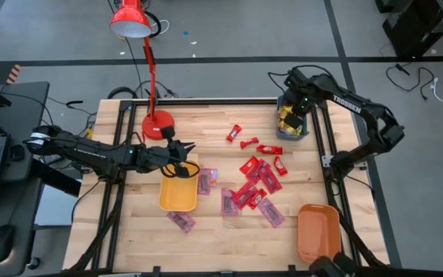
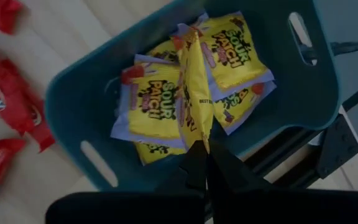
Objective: Sort candy
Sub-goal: Put the yellow candy pack into the blue bin
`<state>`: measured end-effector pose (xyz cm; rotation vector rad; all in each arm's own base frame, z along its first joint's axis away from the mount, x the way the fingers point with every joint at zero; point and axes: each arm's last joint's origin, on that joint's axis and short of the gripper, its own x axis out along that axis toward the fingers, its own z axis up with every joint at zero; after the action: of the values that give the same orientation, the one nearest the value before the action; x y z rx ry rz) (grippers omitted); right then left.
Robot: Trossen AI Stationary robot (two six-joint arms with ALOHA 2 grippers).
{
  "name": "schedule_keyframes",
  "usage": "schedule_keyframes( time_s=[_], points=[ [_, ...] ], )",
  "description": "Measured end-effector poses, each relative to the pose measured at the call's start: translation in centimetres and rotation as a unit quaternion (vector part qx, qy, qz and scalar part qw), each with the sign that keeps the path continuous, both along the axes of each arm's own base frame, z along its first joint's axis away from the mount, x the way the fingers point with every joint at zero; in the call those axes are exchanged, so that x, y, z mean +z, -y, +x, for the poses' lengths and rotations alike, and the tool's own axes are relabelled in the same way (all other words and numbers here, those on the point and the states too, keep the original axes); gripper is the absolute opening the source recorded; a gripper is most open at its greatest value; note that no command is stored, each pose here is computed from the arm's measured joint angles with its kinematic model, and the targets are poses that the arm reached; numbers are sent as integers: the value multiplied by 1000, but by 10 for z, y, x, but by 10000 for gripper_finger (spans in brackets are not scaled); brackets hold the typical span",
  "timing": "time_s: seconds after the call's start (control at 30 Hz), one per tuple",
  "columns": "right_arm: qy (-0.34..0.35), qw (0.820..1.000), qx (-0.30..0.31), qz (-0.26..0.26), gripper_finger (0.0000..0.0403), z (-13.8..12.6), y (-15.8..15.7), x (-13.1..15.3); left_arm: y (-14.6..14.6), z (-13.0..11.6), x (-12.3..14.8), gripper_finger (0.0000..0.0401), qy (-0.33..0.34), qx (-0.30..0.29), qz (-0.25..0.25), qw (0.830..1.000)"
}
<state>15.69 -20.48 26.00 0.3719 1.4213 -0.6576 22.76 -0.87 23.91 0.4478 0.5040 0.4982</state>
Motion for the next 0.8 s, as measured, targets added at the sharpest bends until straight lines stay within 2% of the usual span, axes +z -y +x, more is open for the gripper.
schedule_keyframes(
  time_s=[0.43, 0.63, 0.8],
  points=[
    [0, 1000, -18, -21, 0, -16, 11, -35, 0, 0, 0, 41, 0, 0, 0, 1000],
    [-13, 998, -24, -48, 1, -16, 14, -38, 0, 0, 0, 41, 0, 1, -1, 1000],
    [-8, 997, -25, -73, 17, -14, 18, -37, 0, 0, 0, 41, 1, 1, -1, 1000]
  ],
)
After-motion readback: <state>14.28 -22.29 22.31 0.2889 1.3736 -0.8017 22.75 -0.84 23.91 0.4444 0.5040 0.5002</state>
